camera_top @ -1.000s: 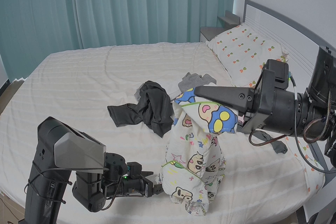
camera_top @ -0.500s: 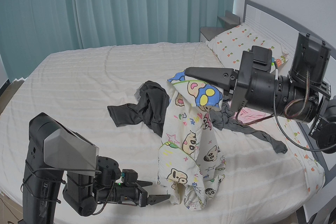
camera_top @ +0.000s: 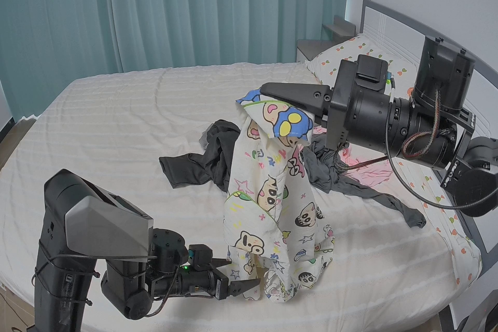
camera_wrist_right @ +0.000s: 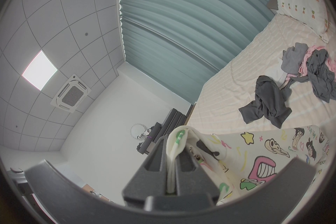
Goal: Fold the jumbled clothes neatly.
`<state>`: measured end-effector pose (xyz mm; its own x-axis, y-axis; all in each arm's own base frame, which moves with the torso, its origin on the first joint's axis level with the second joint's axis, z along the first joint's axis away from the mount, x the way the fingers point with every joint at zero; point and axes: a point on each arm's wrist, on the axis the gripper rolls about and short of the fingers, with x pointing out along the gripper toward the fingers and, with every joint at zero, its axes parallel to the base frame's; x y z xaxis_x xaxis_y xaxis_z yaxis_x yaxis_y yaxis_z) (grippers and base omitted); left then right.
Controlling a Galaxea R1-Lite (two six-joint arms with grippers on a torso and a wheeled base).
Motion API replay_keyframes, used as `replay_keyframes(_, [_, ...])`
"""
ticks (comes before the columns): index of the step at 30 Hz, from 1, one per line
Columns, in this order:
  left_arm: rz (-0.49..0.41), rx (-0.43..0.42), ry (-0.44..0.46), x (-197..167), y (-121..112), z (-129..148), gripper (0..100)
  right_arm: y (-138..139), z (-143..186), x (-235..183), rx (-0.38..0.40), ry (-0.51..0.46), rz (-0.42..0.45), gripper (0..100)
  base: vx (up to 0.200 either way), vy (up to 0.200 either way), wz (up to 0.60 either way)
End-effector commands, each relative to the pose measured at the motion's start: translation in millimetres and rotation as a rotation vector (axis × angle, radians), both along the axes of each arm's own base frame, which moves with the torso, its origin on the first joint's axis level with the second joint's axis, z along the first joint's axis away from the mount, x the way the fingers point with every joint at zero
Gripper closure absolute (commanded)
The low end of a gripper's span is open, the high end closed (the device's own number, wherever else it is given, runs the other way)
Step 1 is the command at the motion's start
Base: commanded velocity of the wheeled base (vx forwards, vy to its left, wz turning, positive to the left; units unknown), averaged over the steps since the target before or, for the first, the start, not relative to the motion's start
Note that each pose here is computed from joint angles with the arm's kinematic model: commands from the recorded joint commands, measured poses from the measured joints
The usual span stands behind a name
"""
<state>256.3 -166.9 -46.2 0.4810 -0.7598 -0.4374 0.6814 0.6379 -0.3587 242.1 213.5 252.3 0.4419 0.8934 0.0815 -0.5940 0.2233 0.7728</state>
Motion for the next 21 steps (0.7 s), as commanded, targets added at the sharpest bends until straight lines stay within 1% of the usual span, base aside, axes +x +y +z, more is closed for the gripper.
replay_keyframes(1, [0.028,-0.009,-0.028,13.7,-10.3,-13.7,0,0.7,-0.3,-0.2,0.001,0.002,0.002,100,0.000,0.000,0.00])
replay_keyframes(7, [0.031,-0.067,0.022,13.7,-24.6,-15.1,0,3.0,-3.6,2.6,0.011,0.039,0.005,100,0.000,0.000,0.00])
replay_keyframes(12, [0.044,-0.069,0.022,18.7,-27.1,-21.7,0,6.8,-9.5,6.4,0.002,0.052,0.005,100,0.000,0.000,0.00])
replay_keyframes(13, [0.069,-0.068,0.011,22.4,-28.4,-23.3,100,8.8,-11.2,8.0,0.007,0.046,0.007,100,0.000,0.000,0.00])
replay_keyframes(17, [0.132,-0.063,0.005,27.0,-26.3,-24.9,100,10.7,-13.0,10.4,0.025,0.028,0.004,100,0.000,0.000,0.00])
replay_keyframes(21, [0.168,-0.069,0.010,30.3,-20.6,-22.8,100,7.9,-13.5,7.1,0.022,0.031,0.002,100,0.000,0.000,0.00])
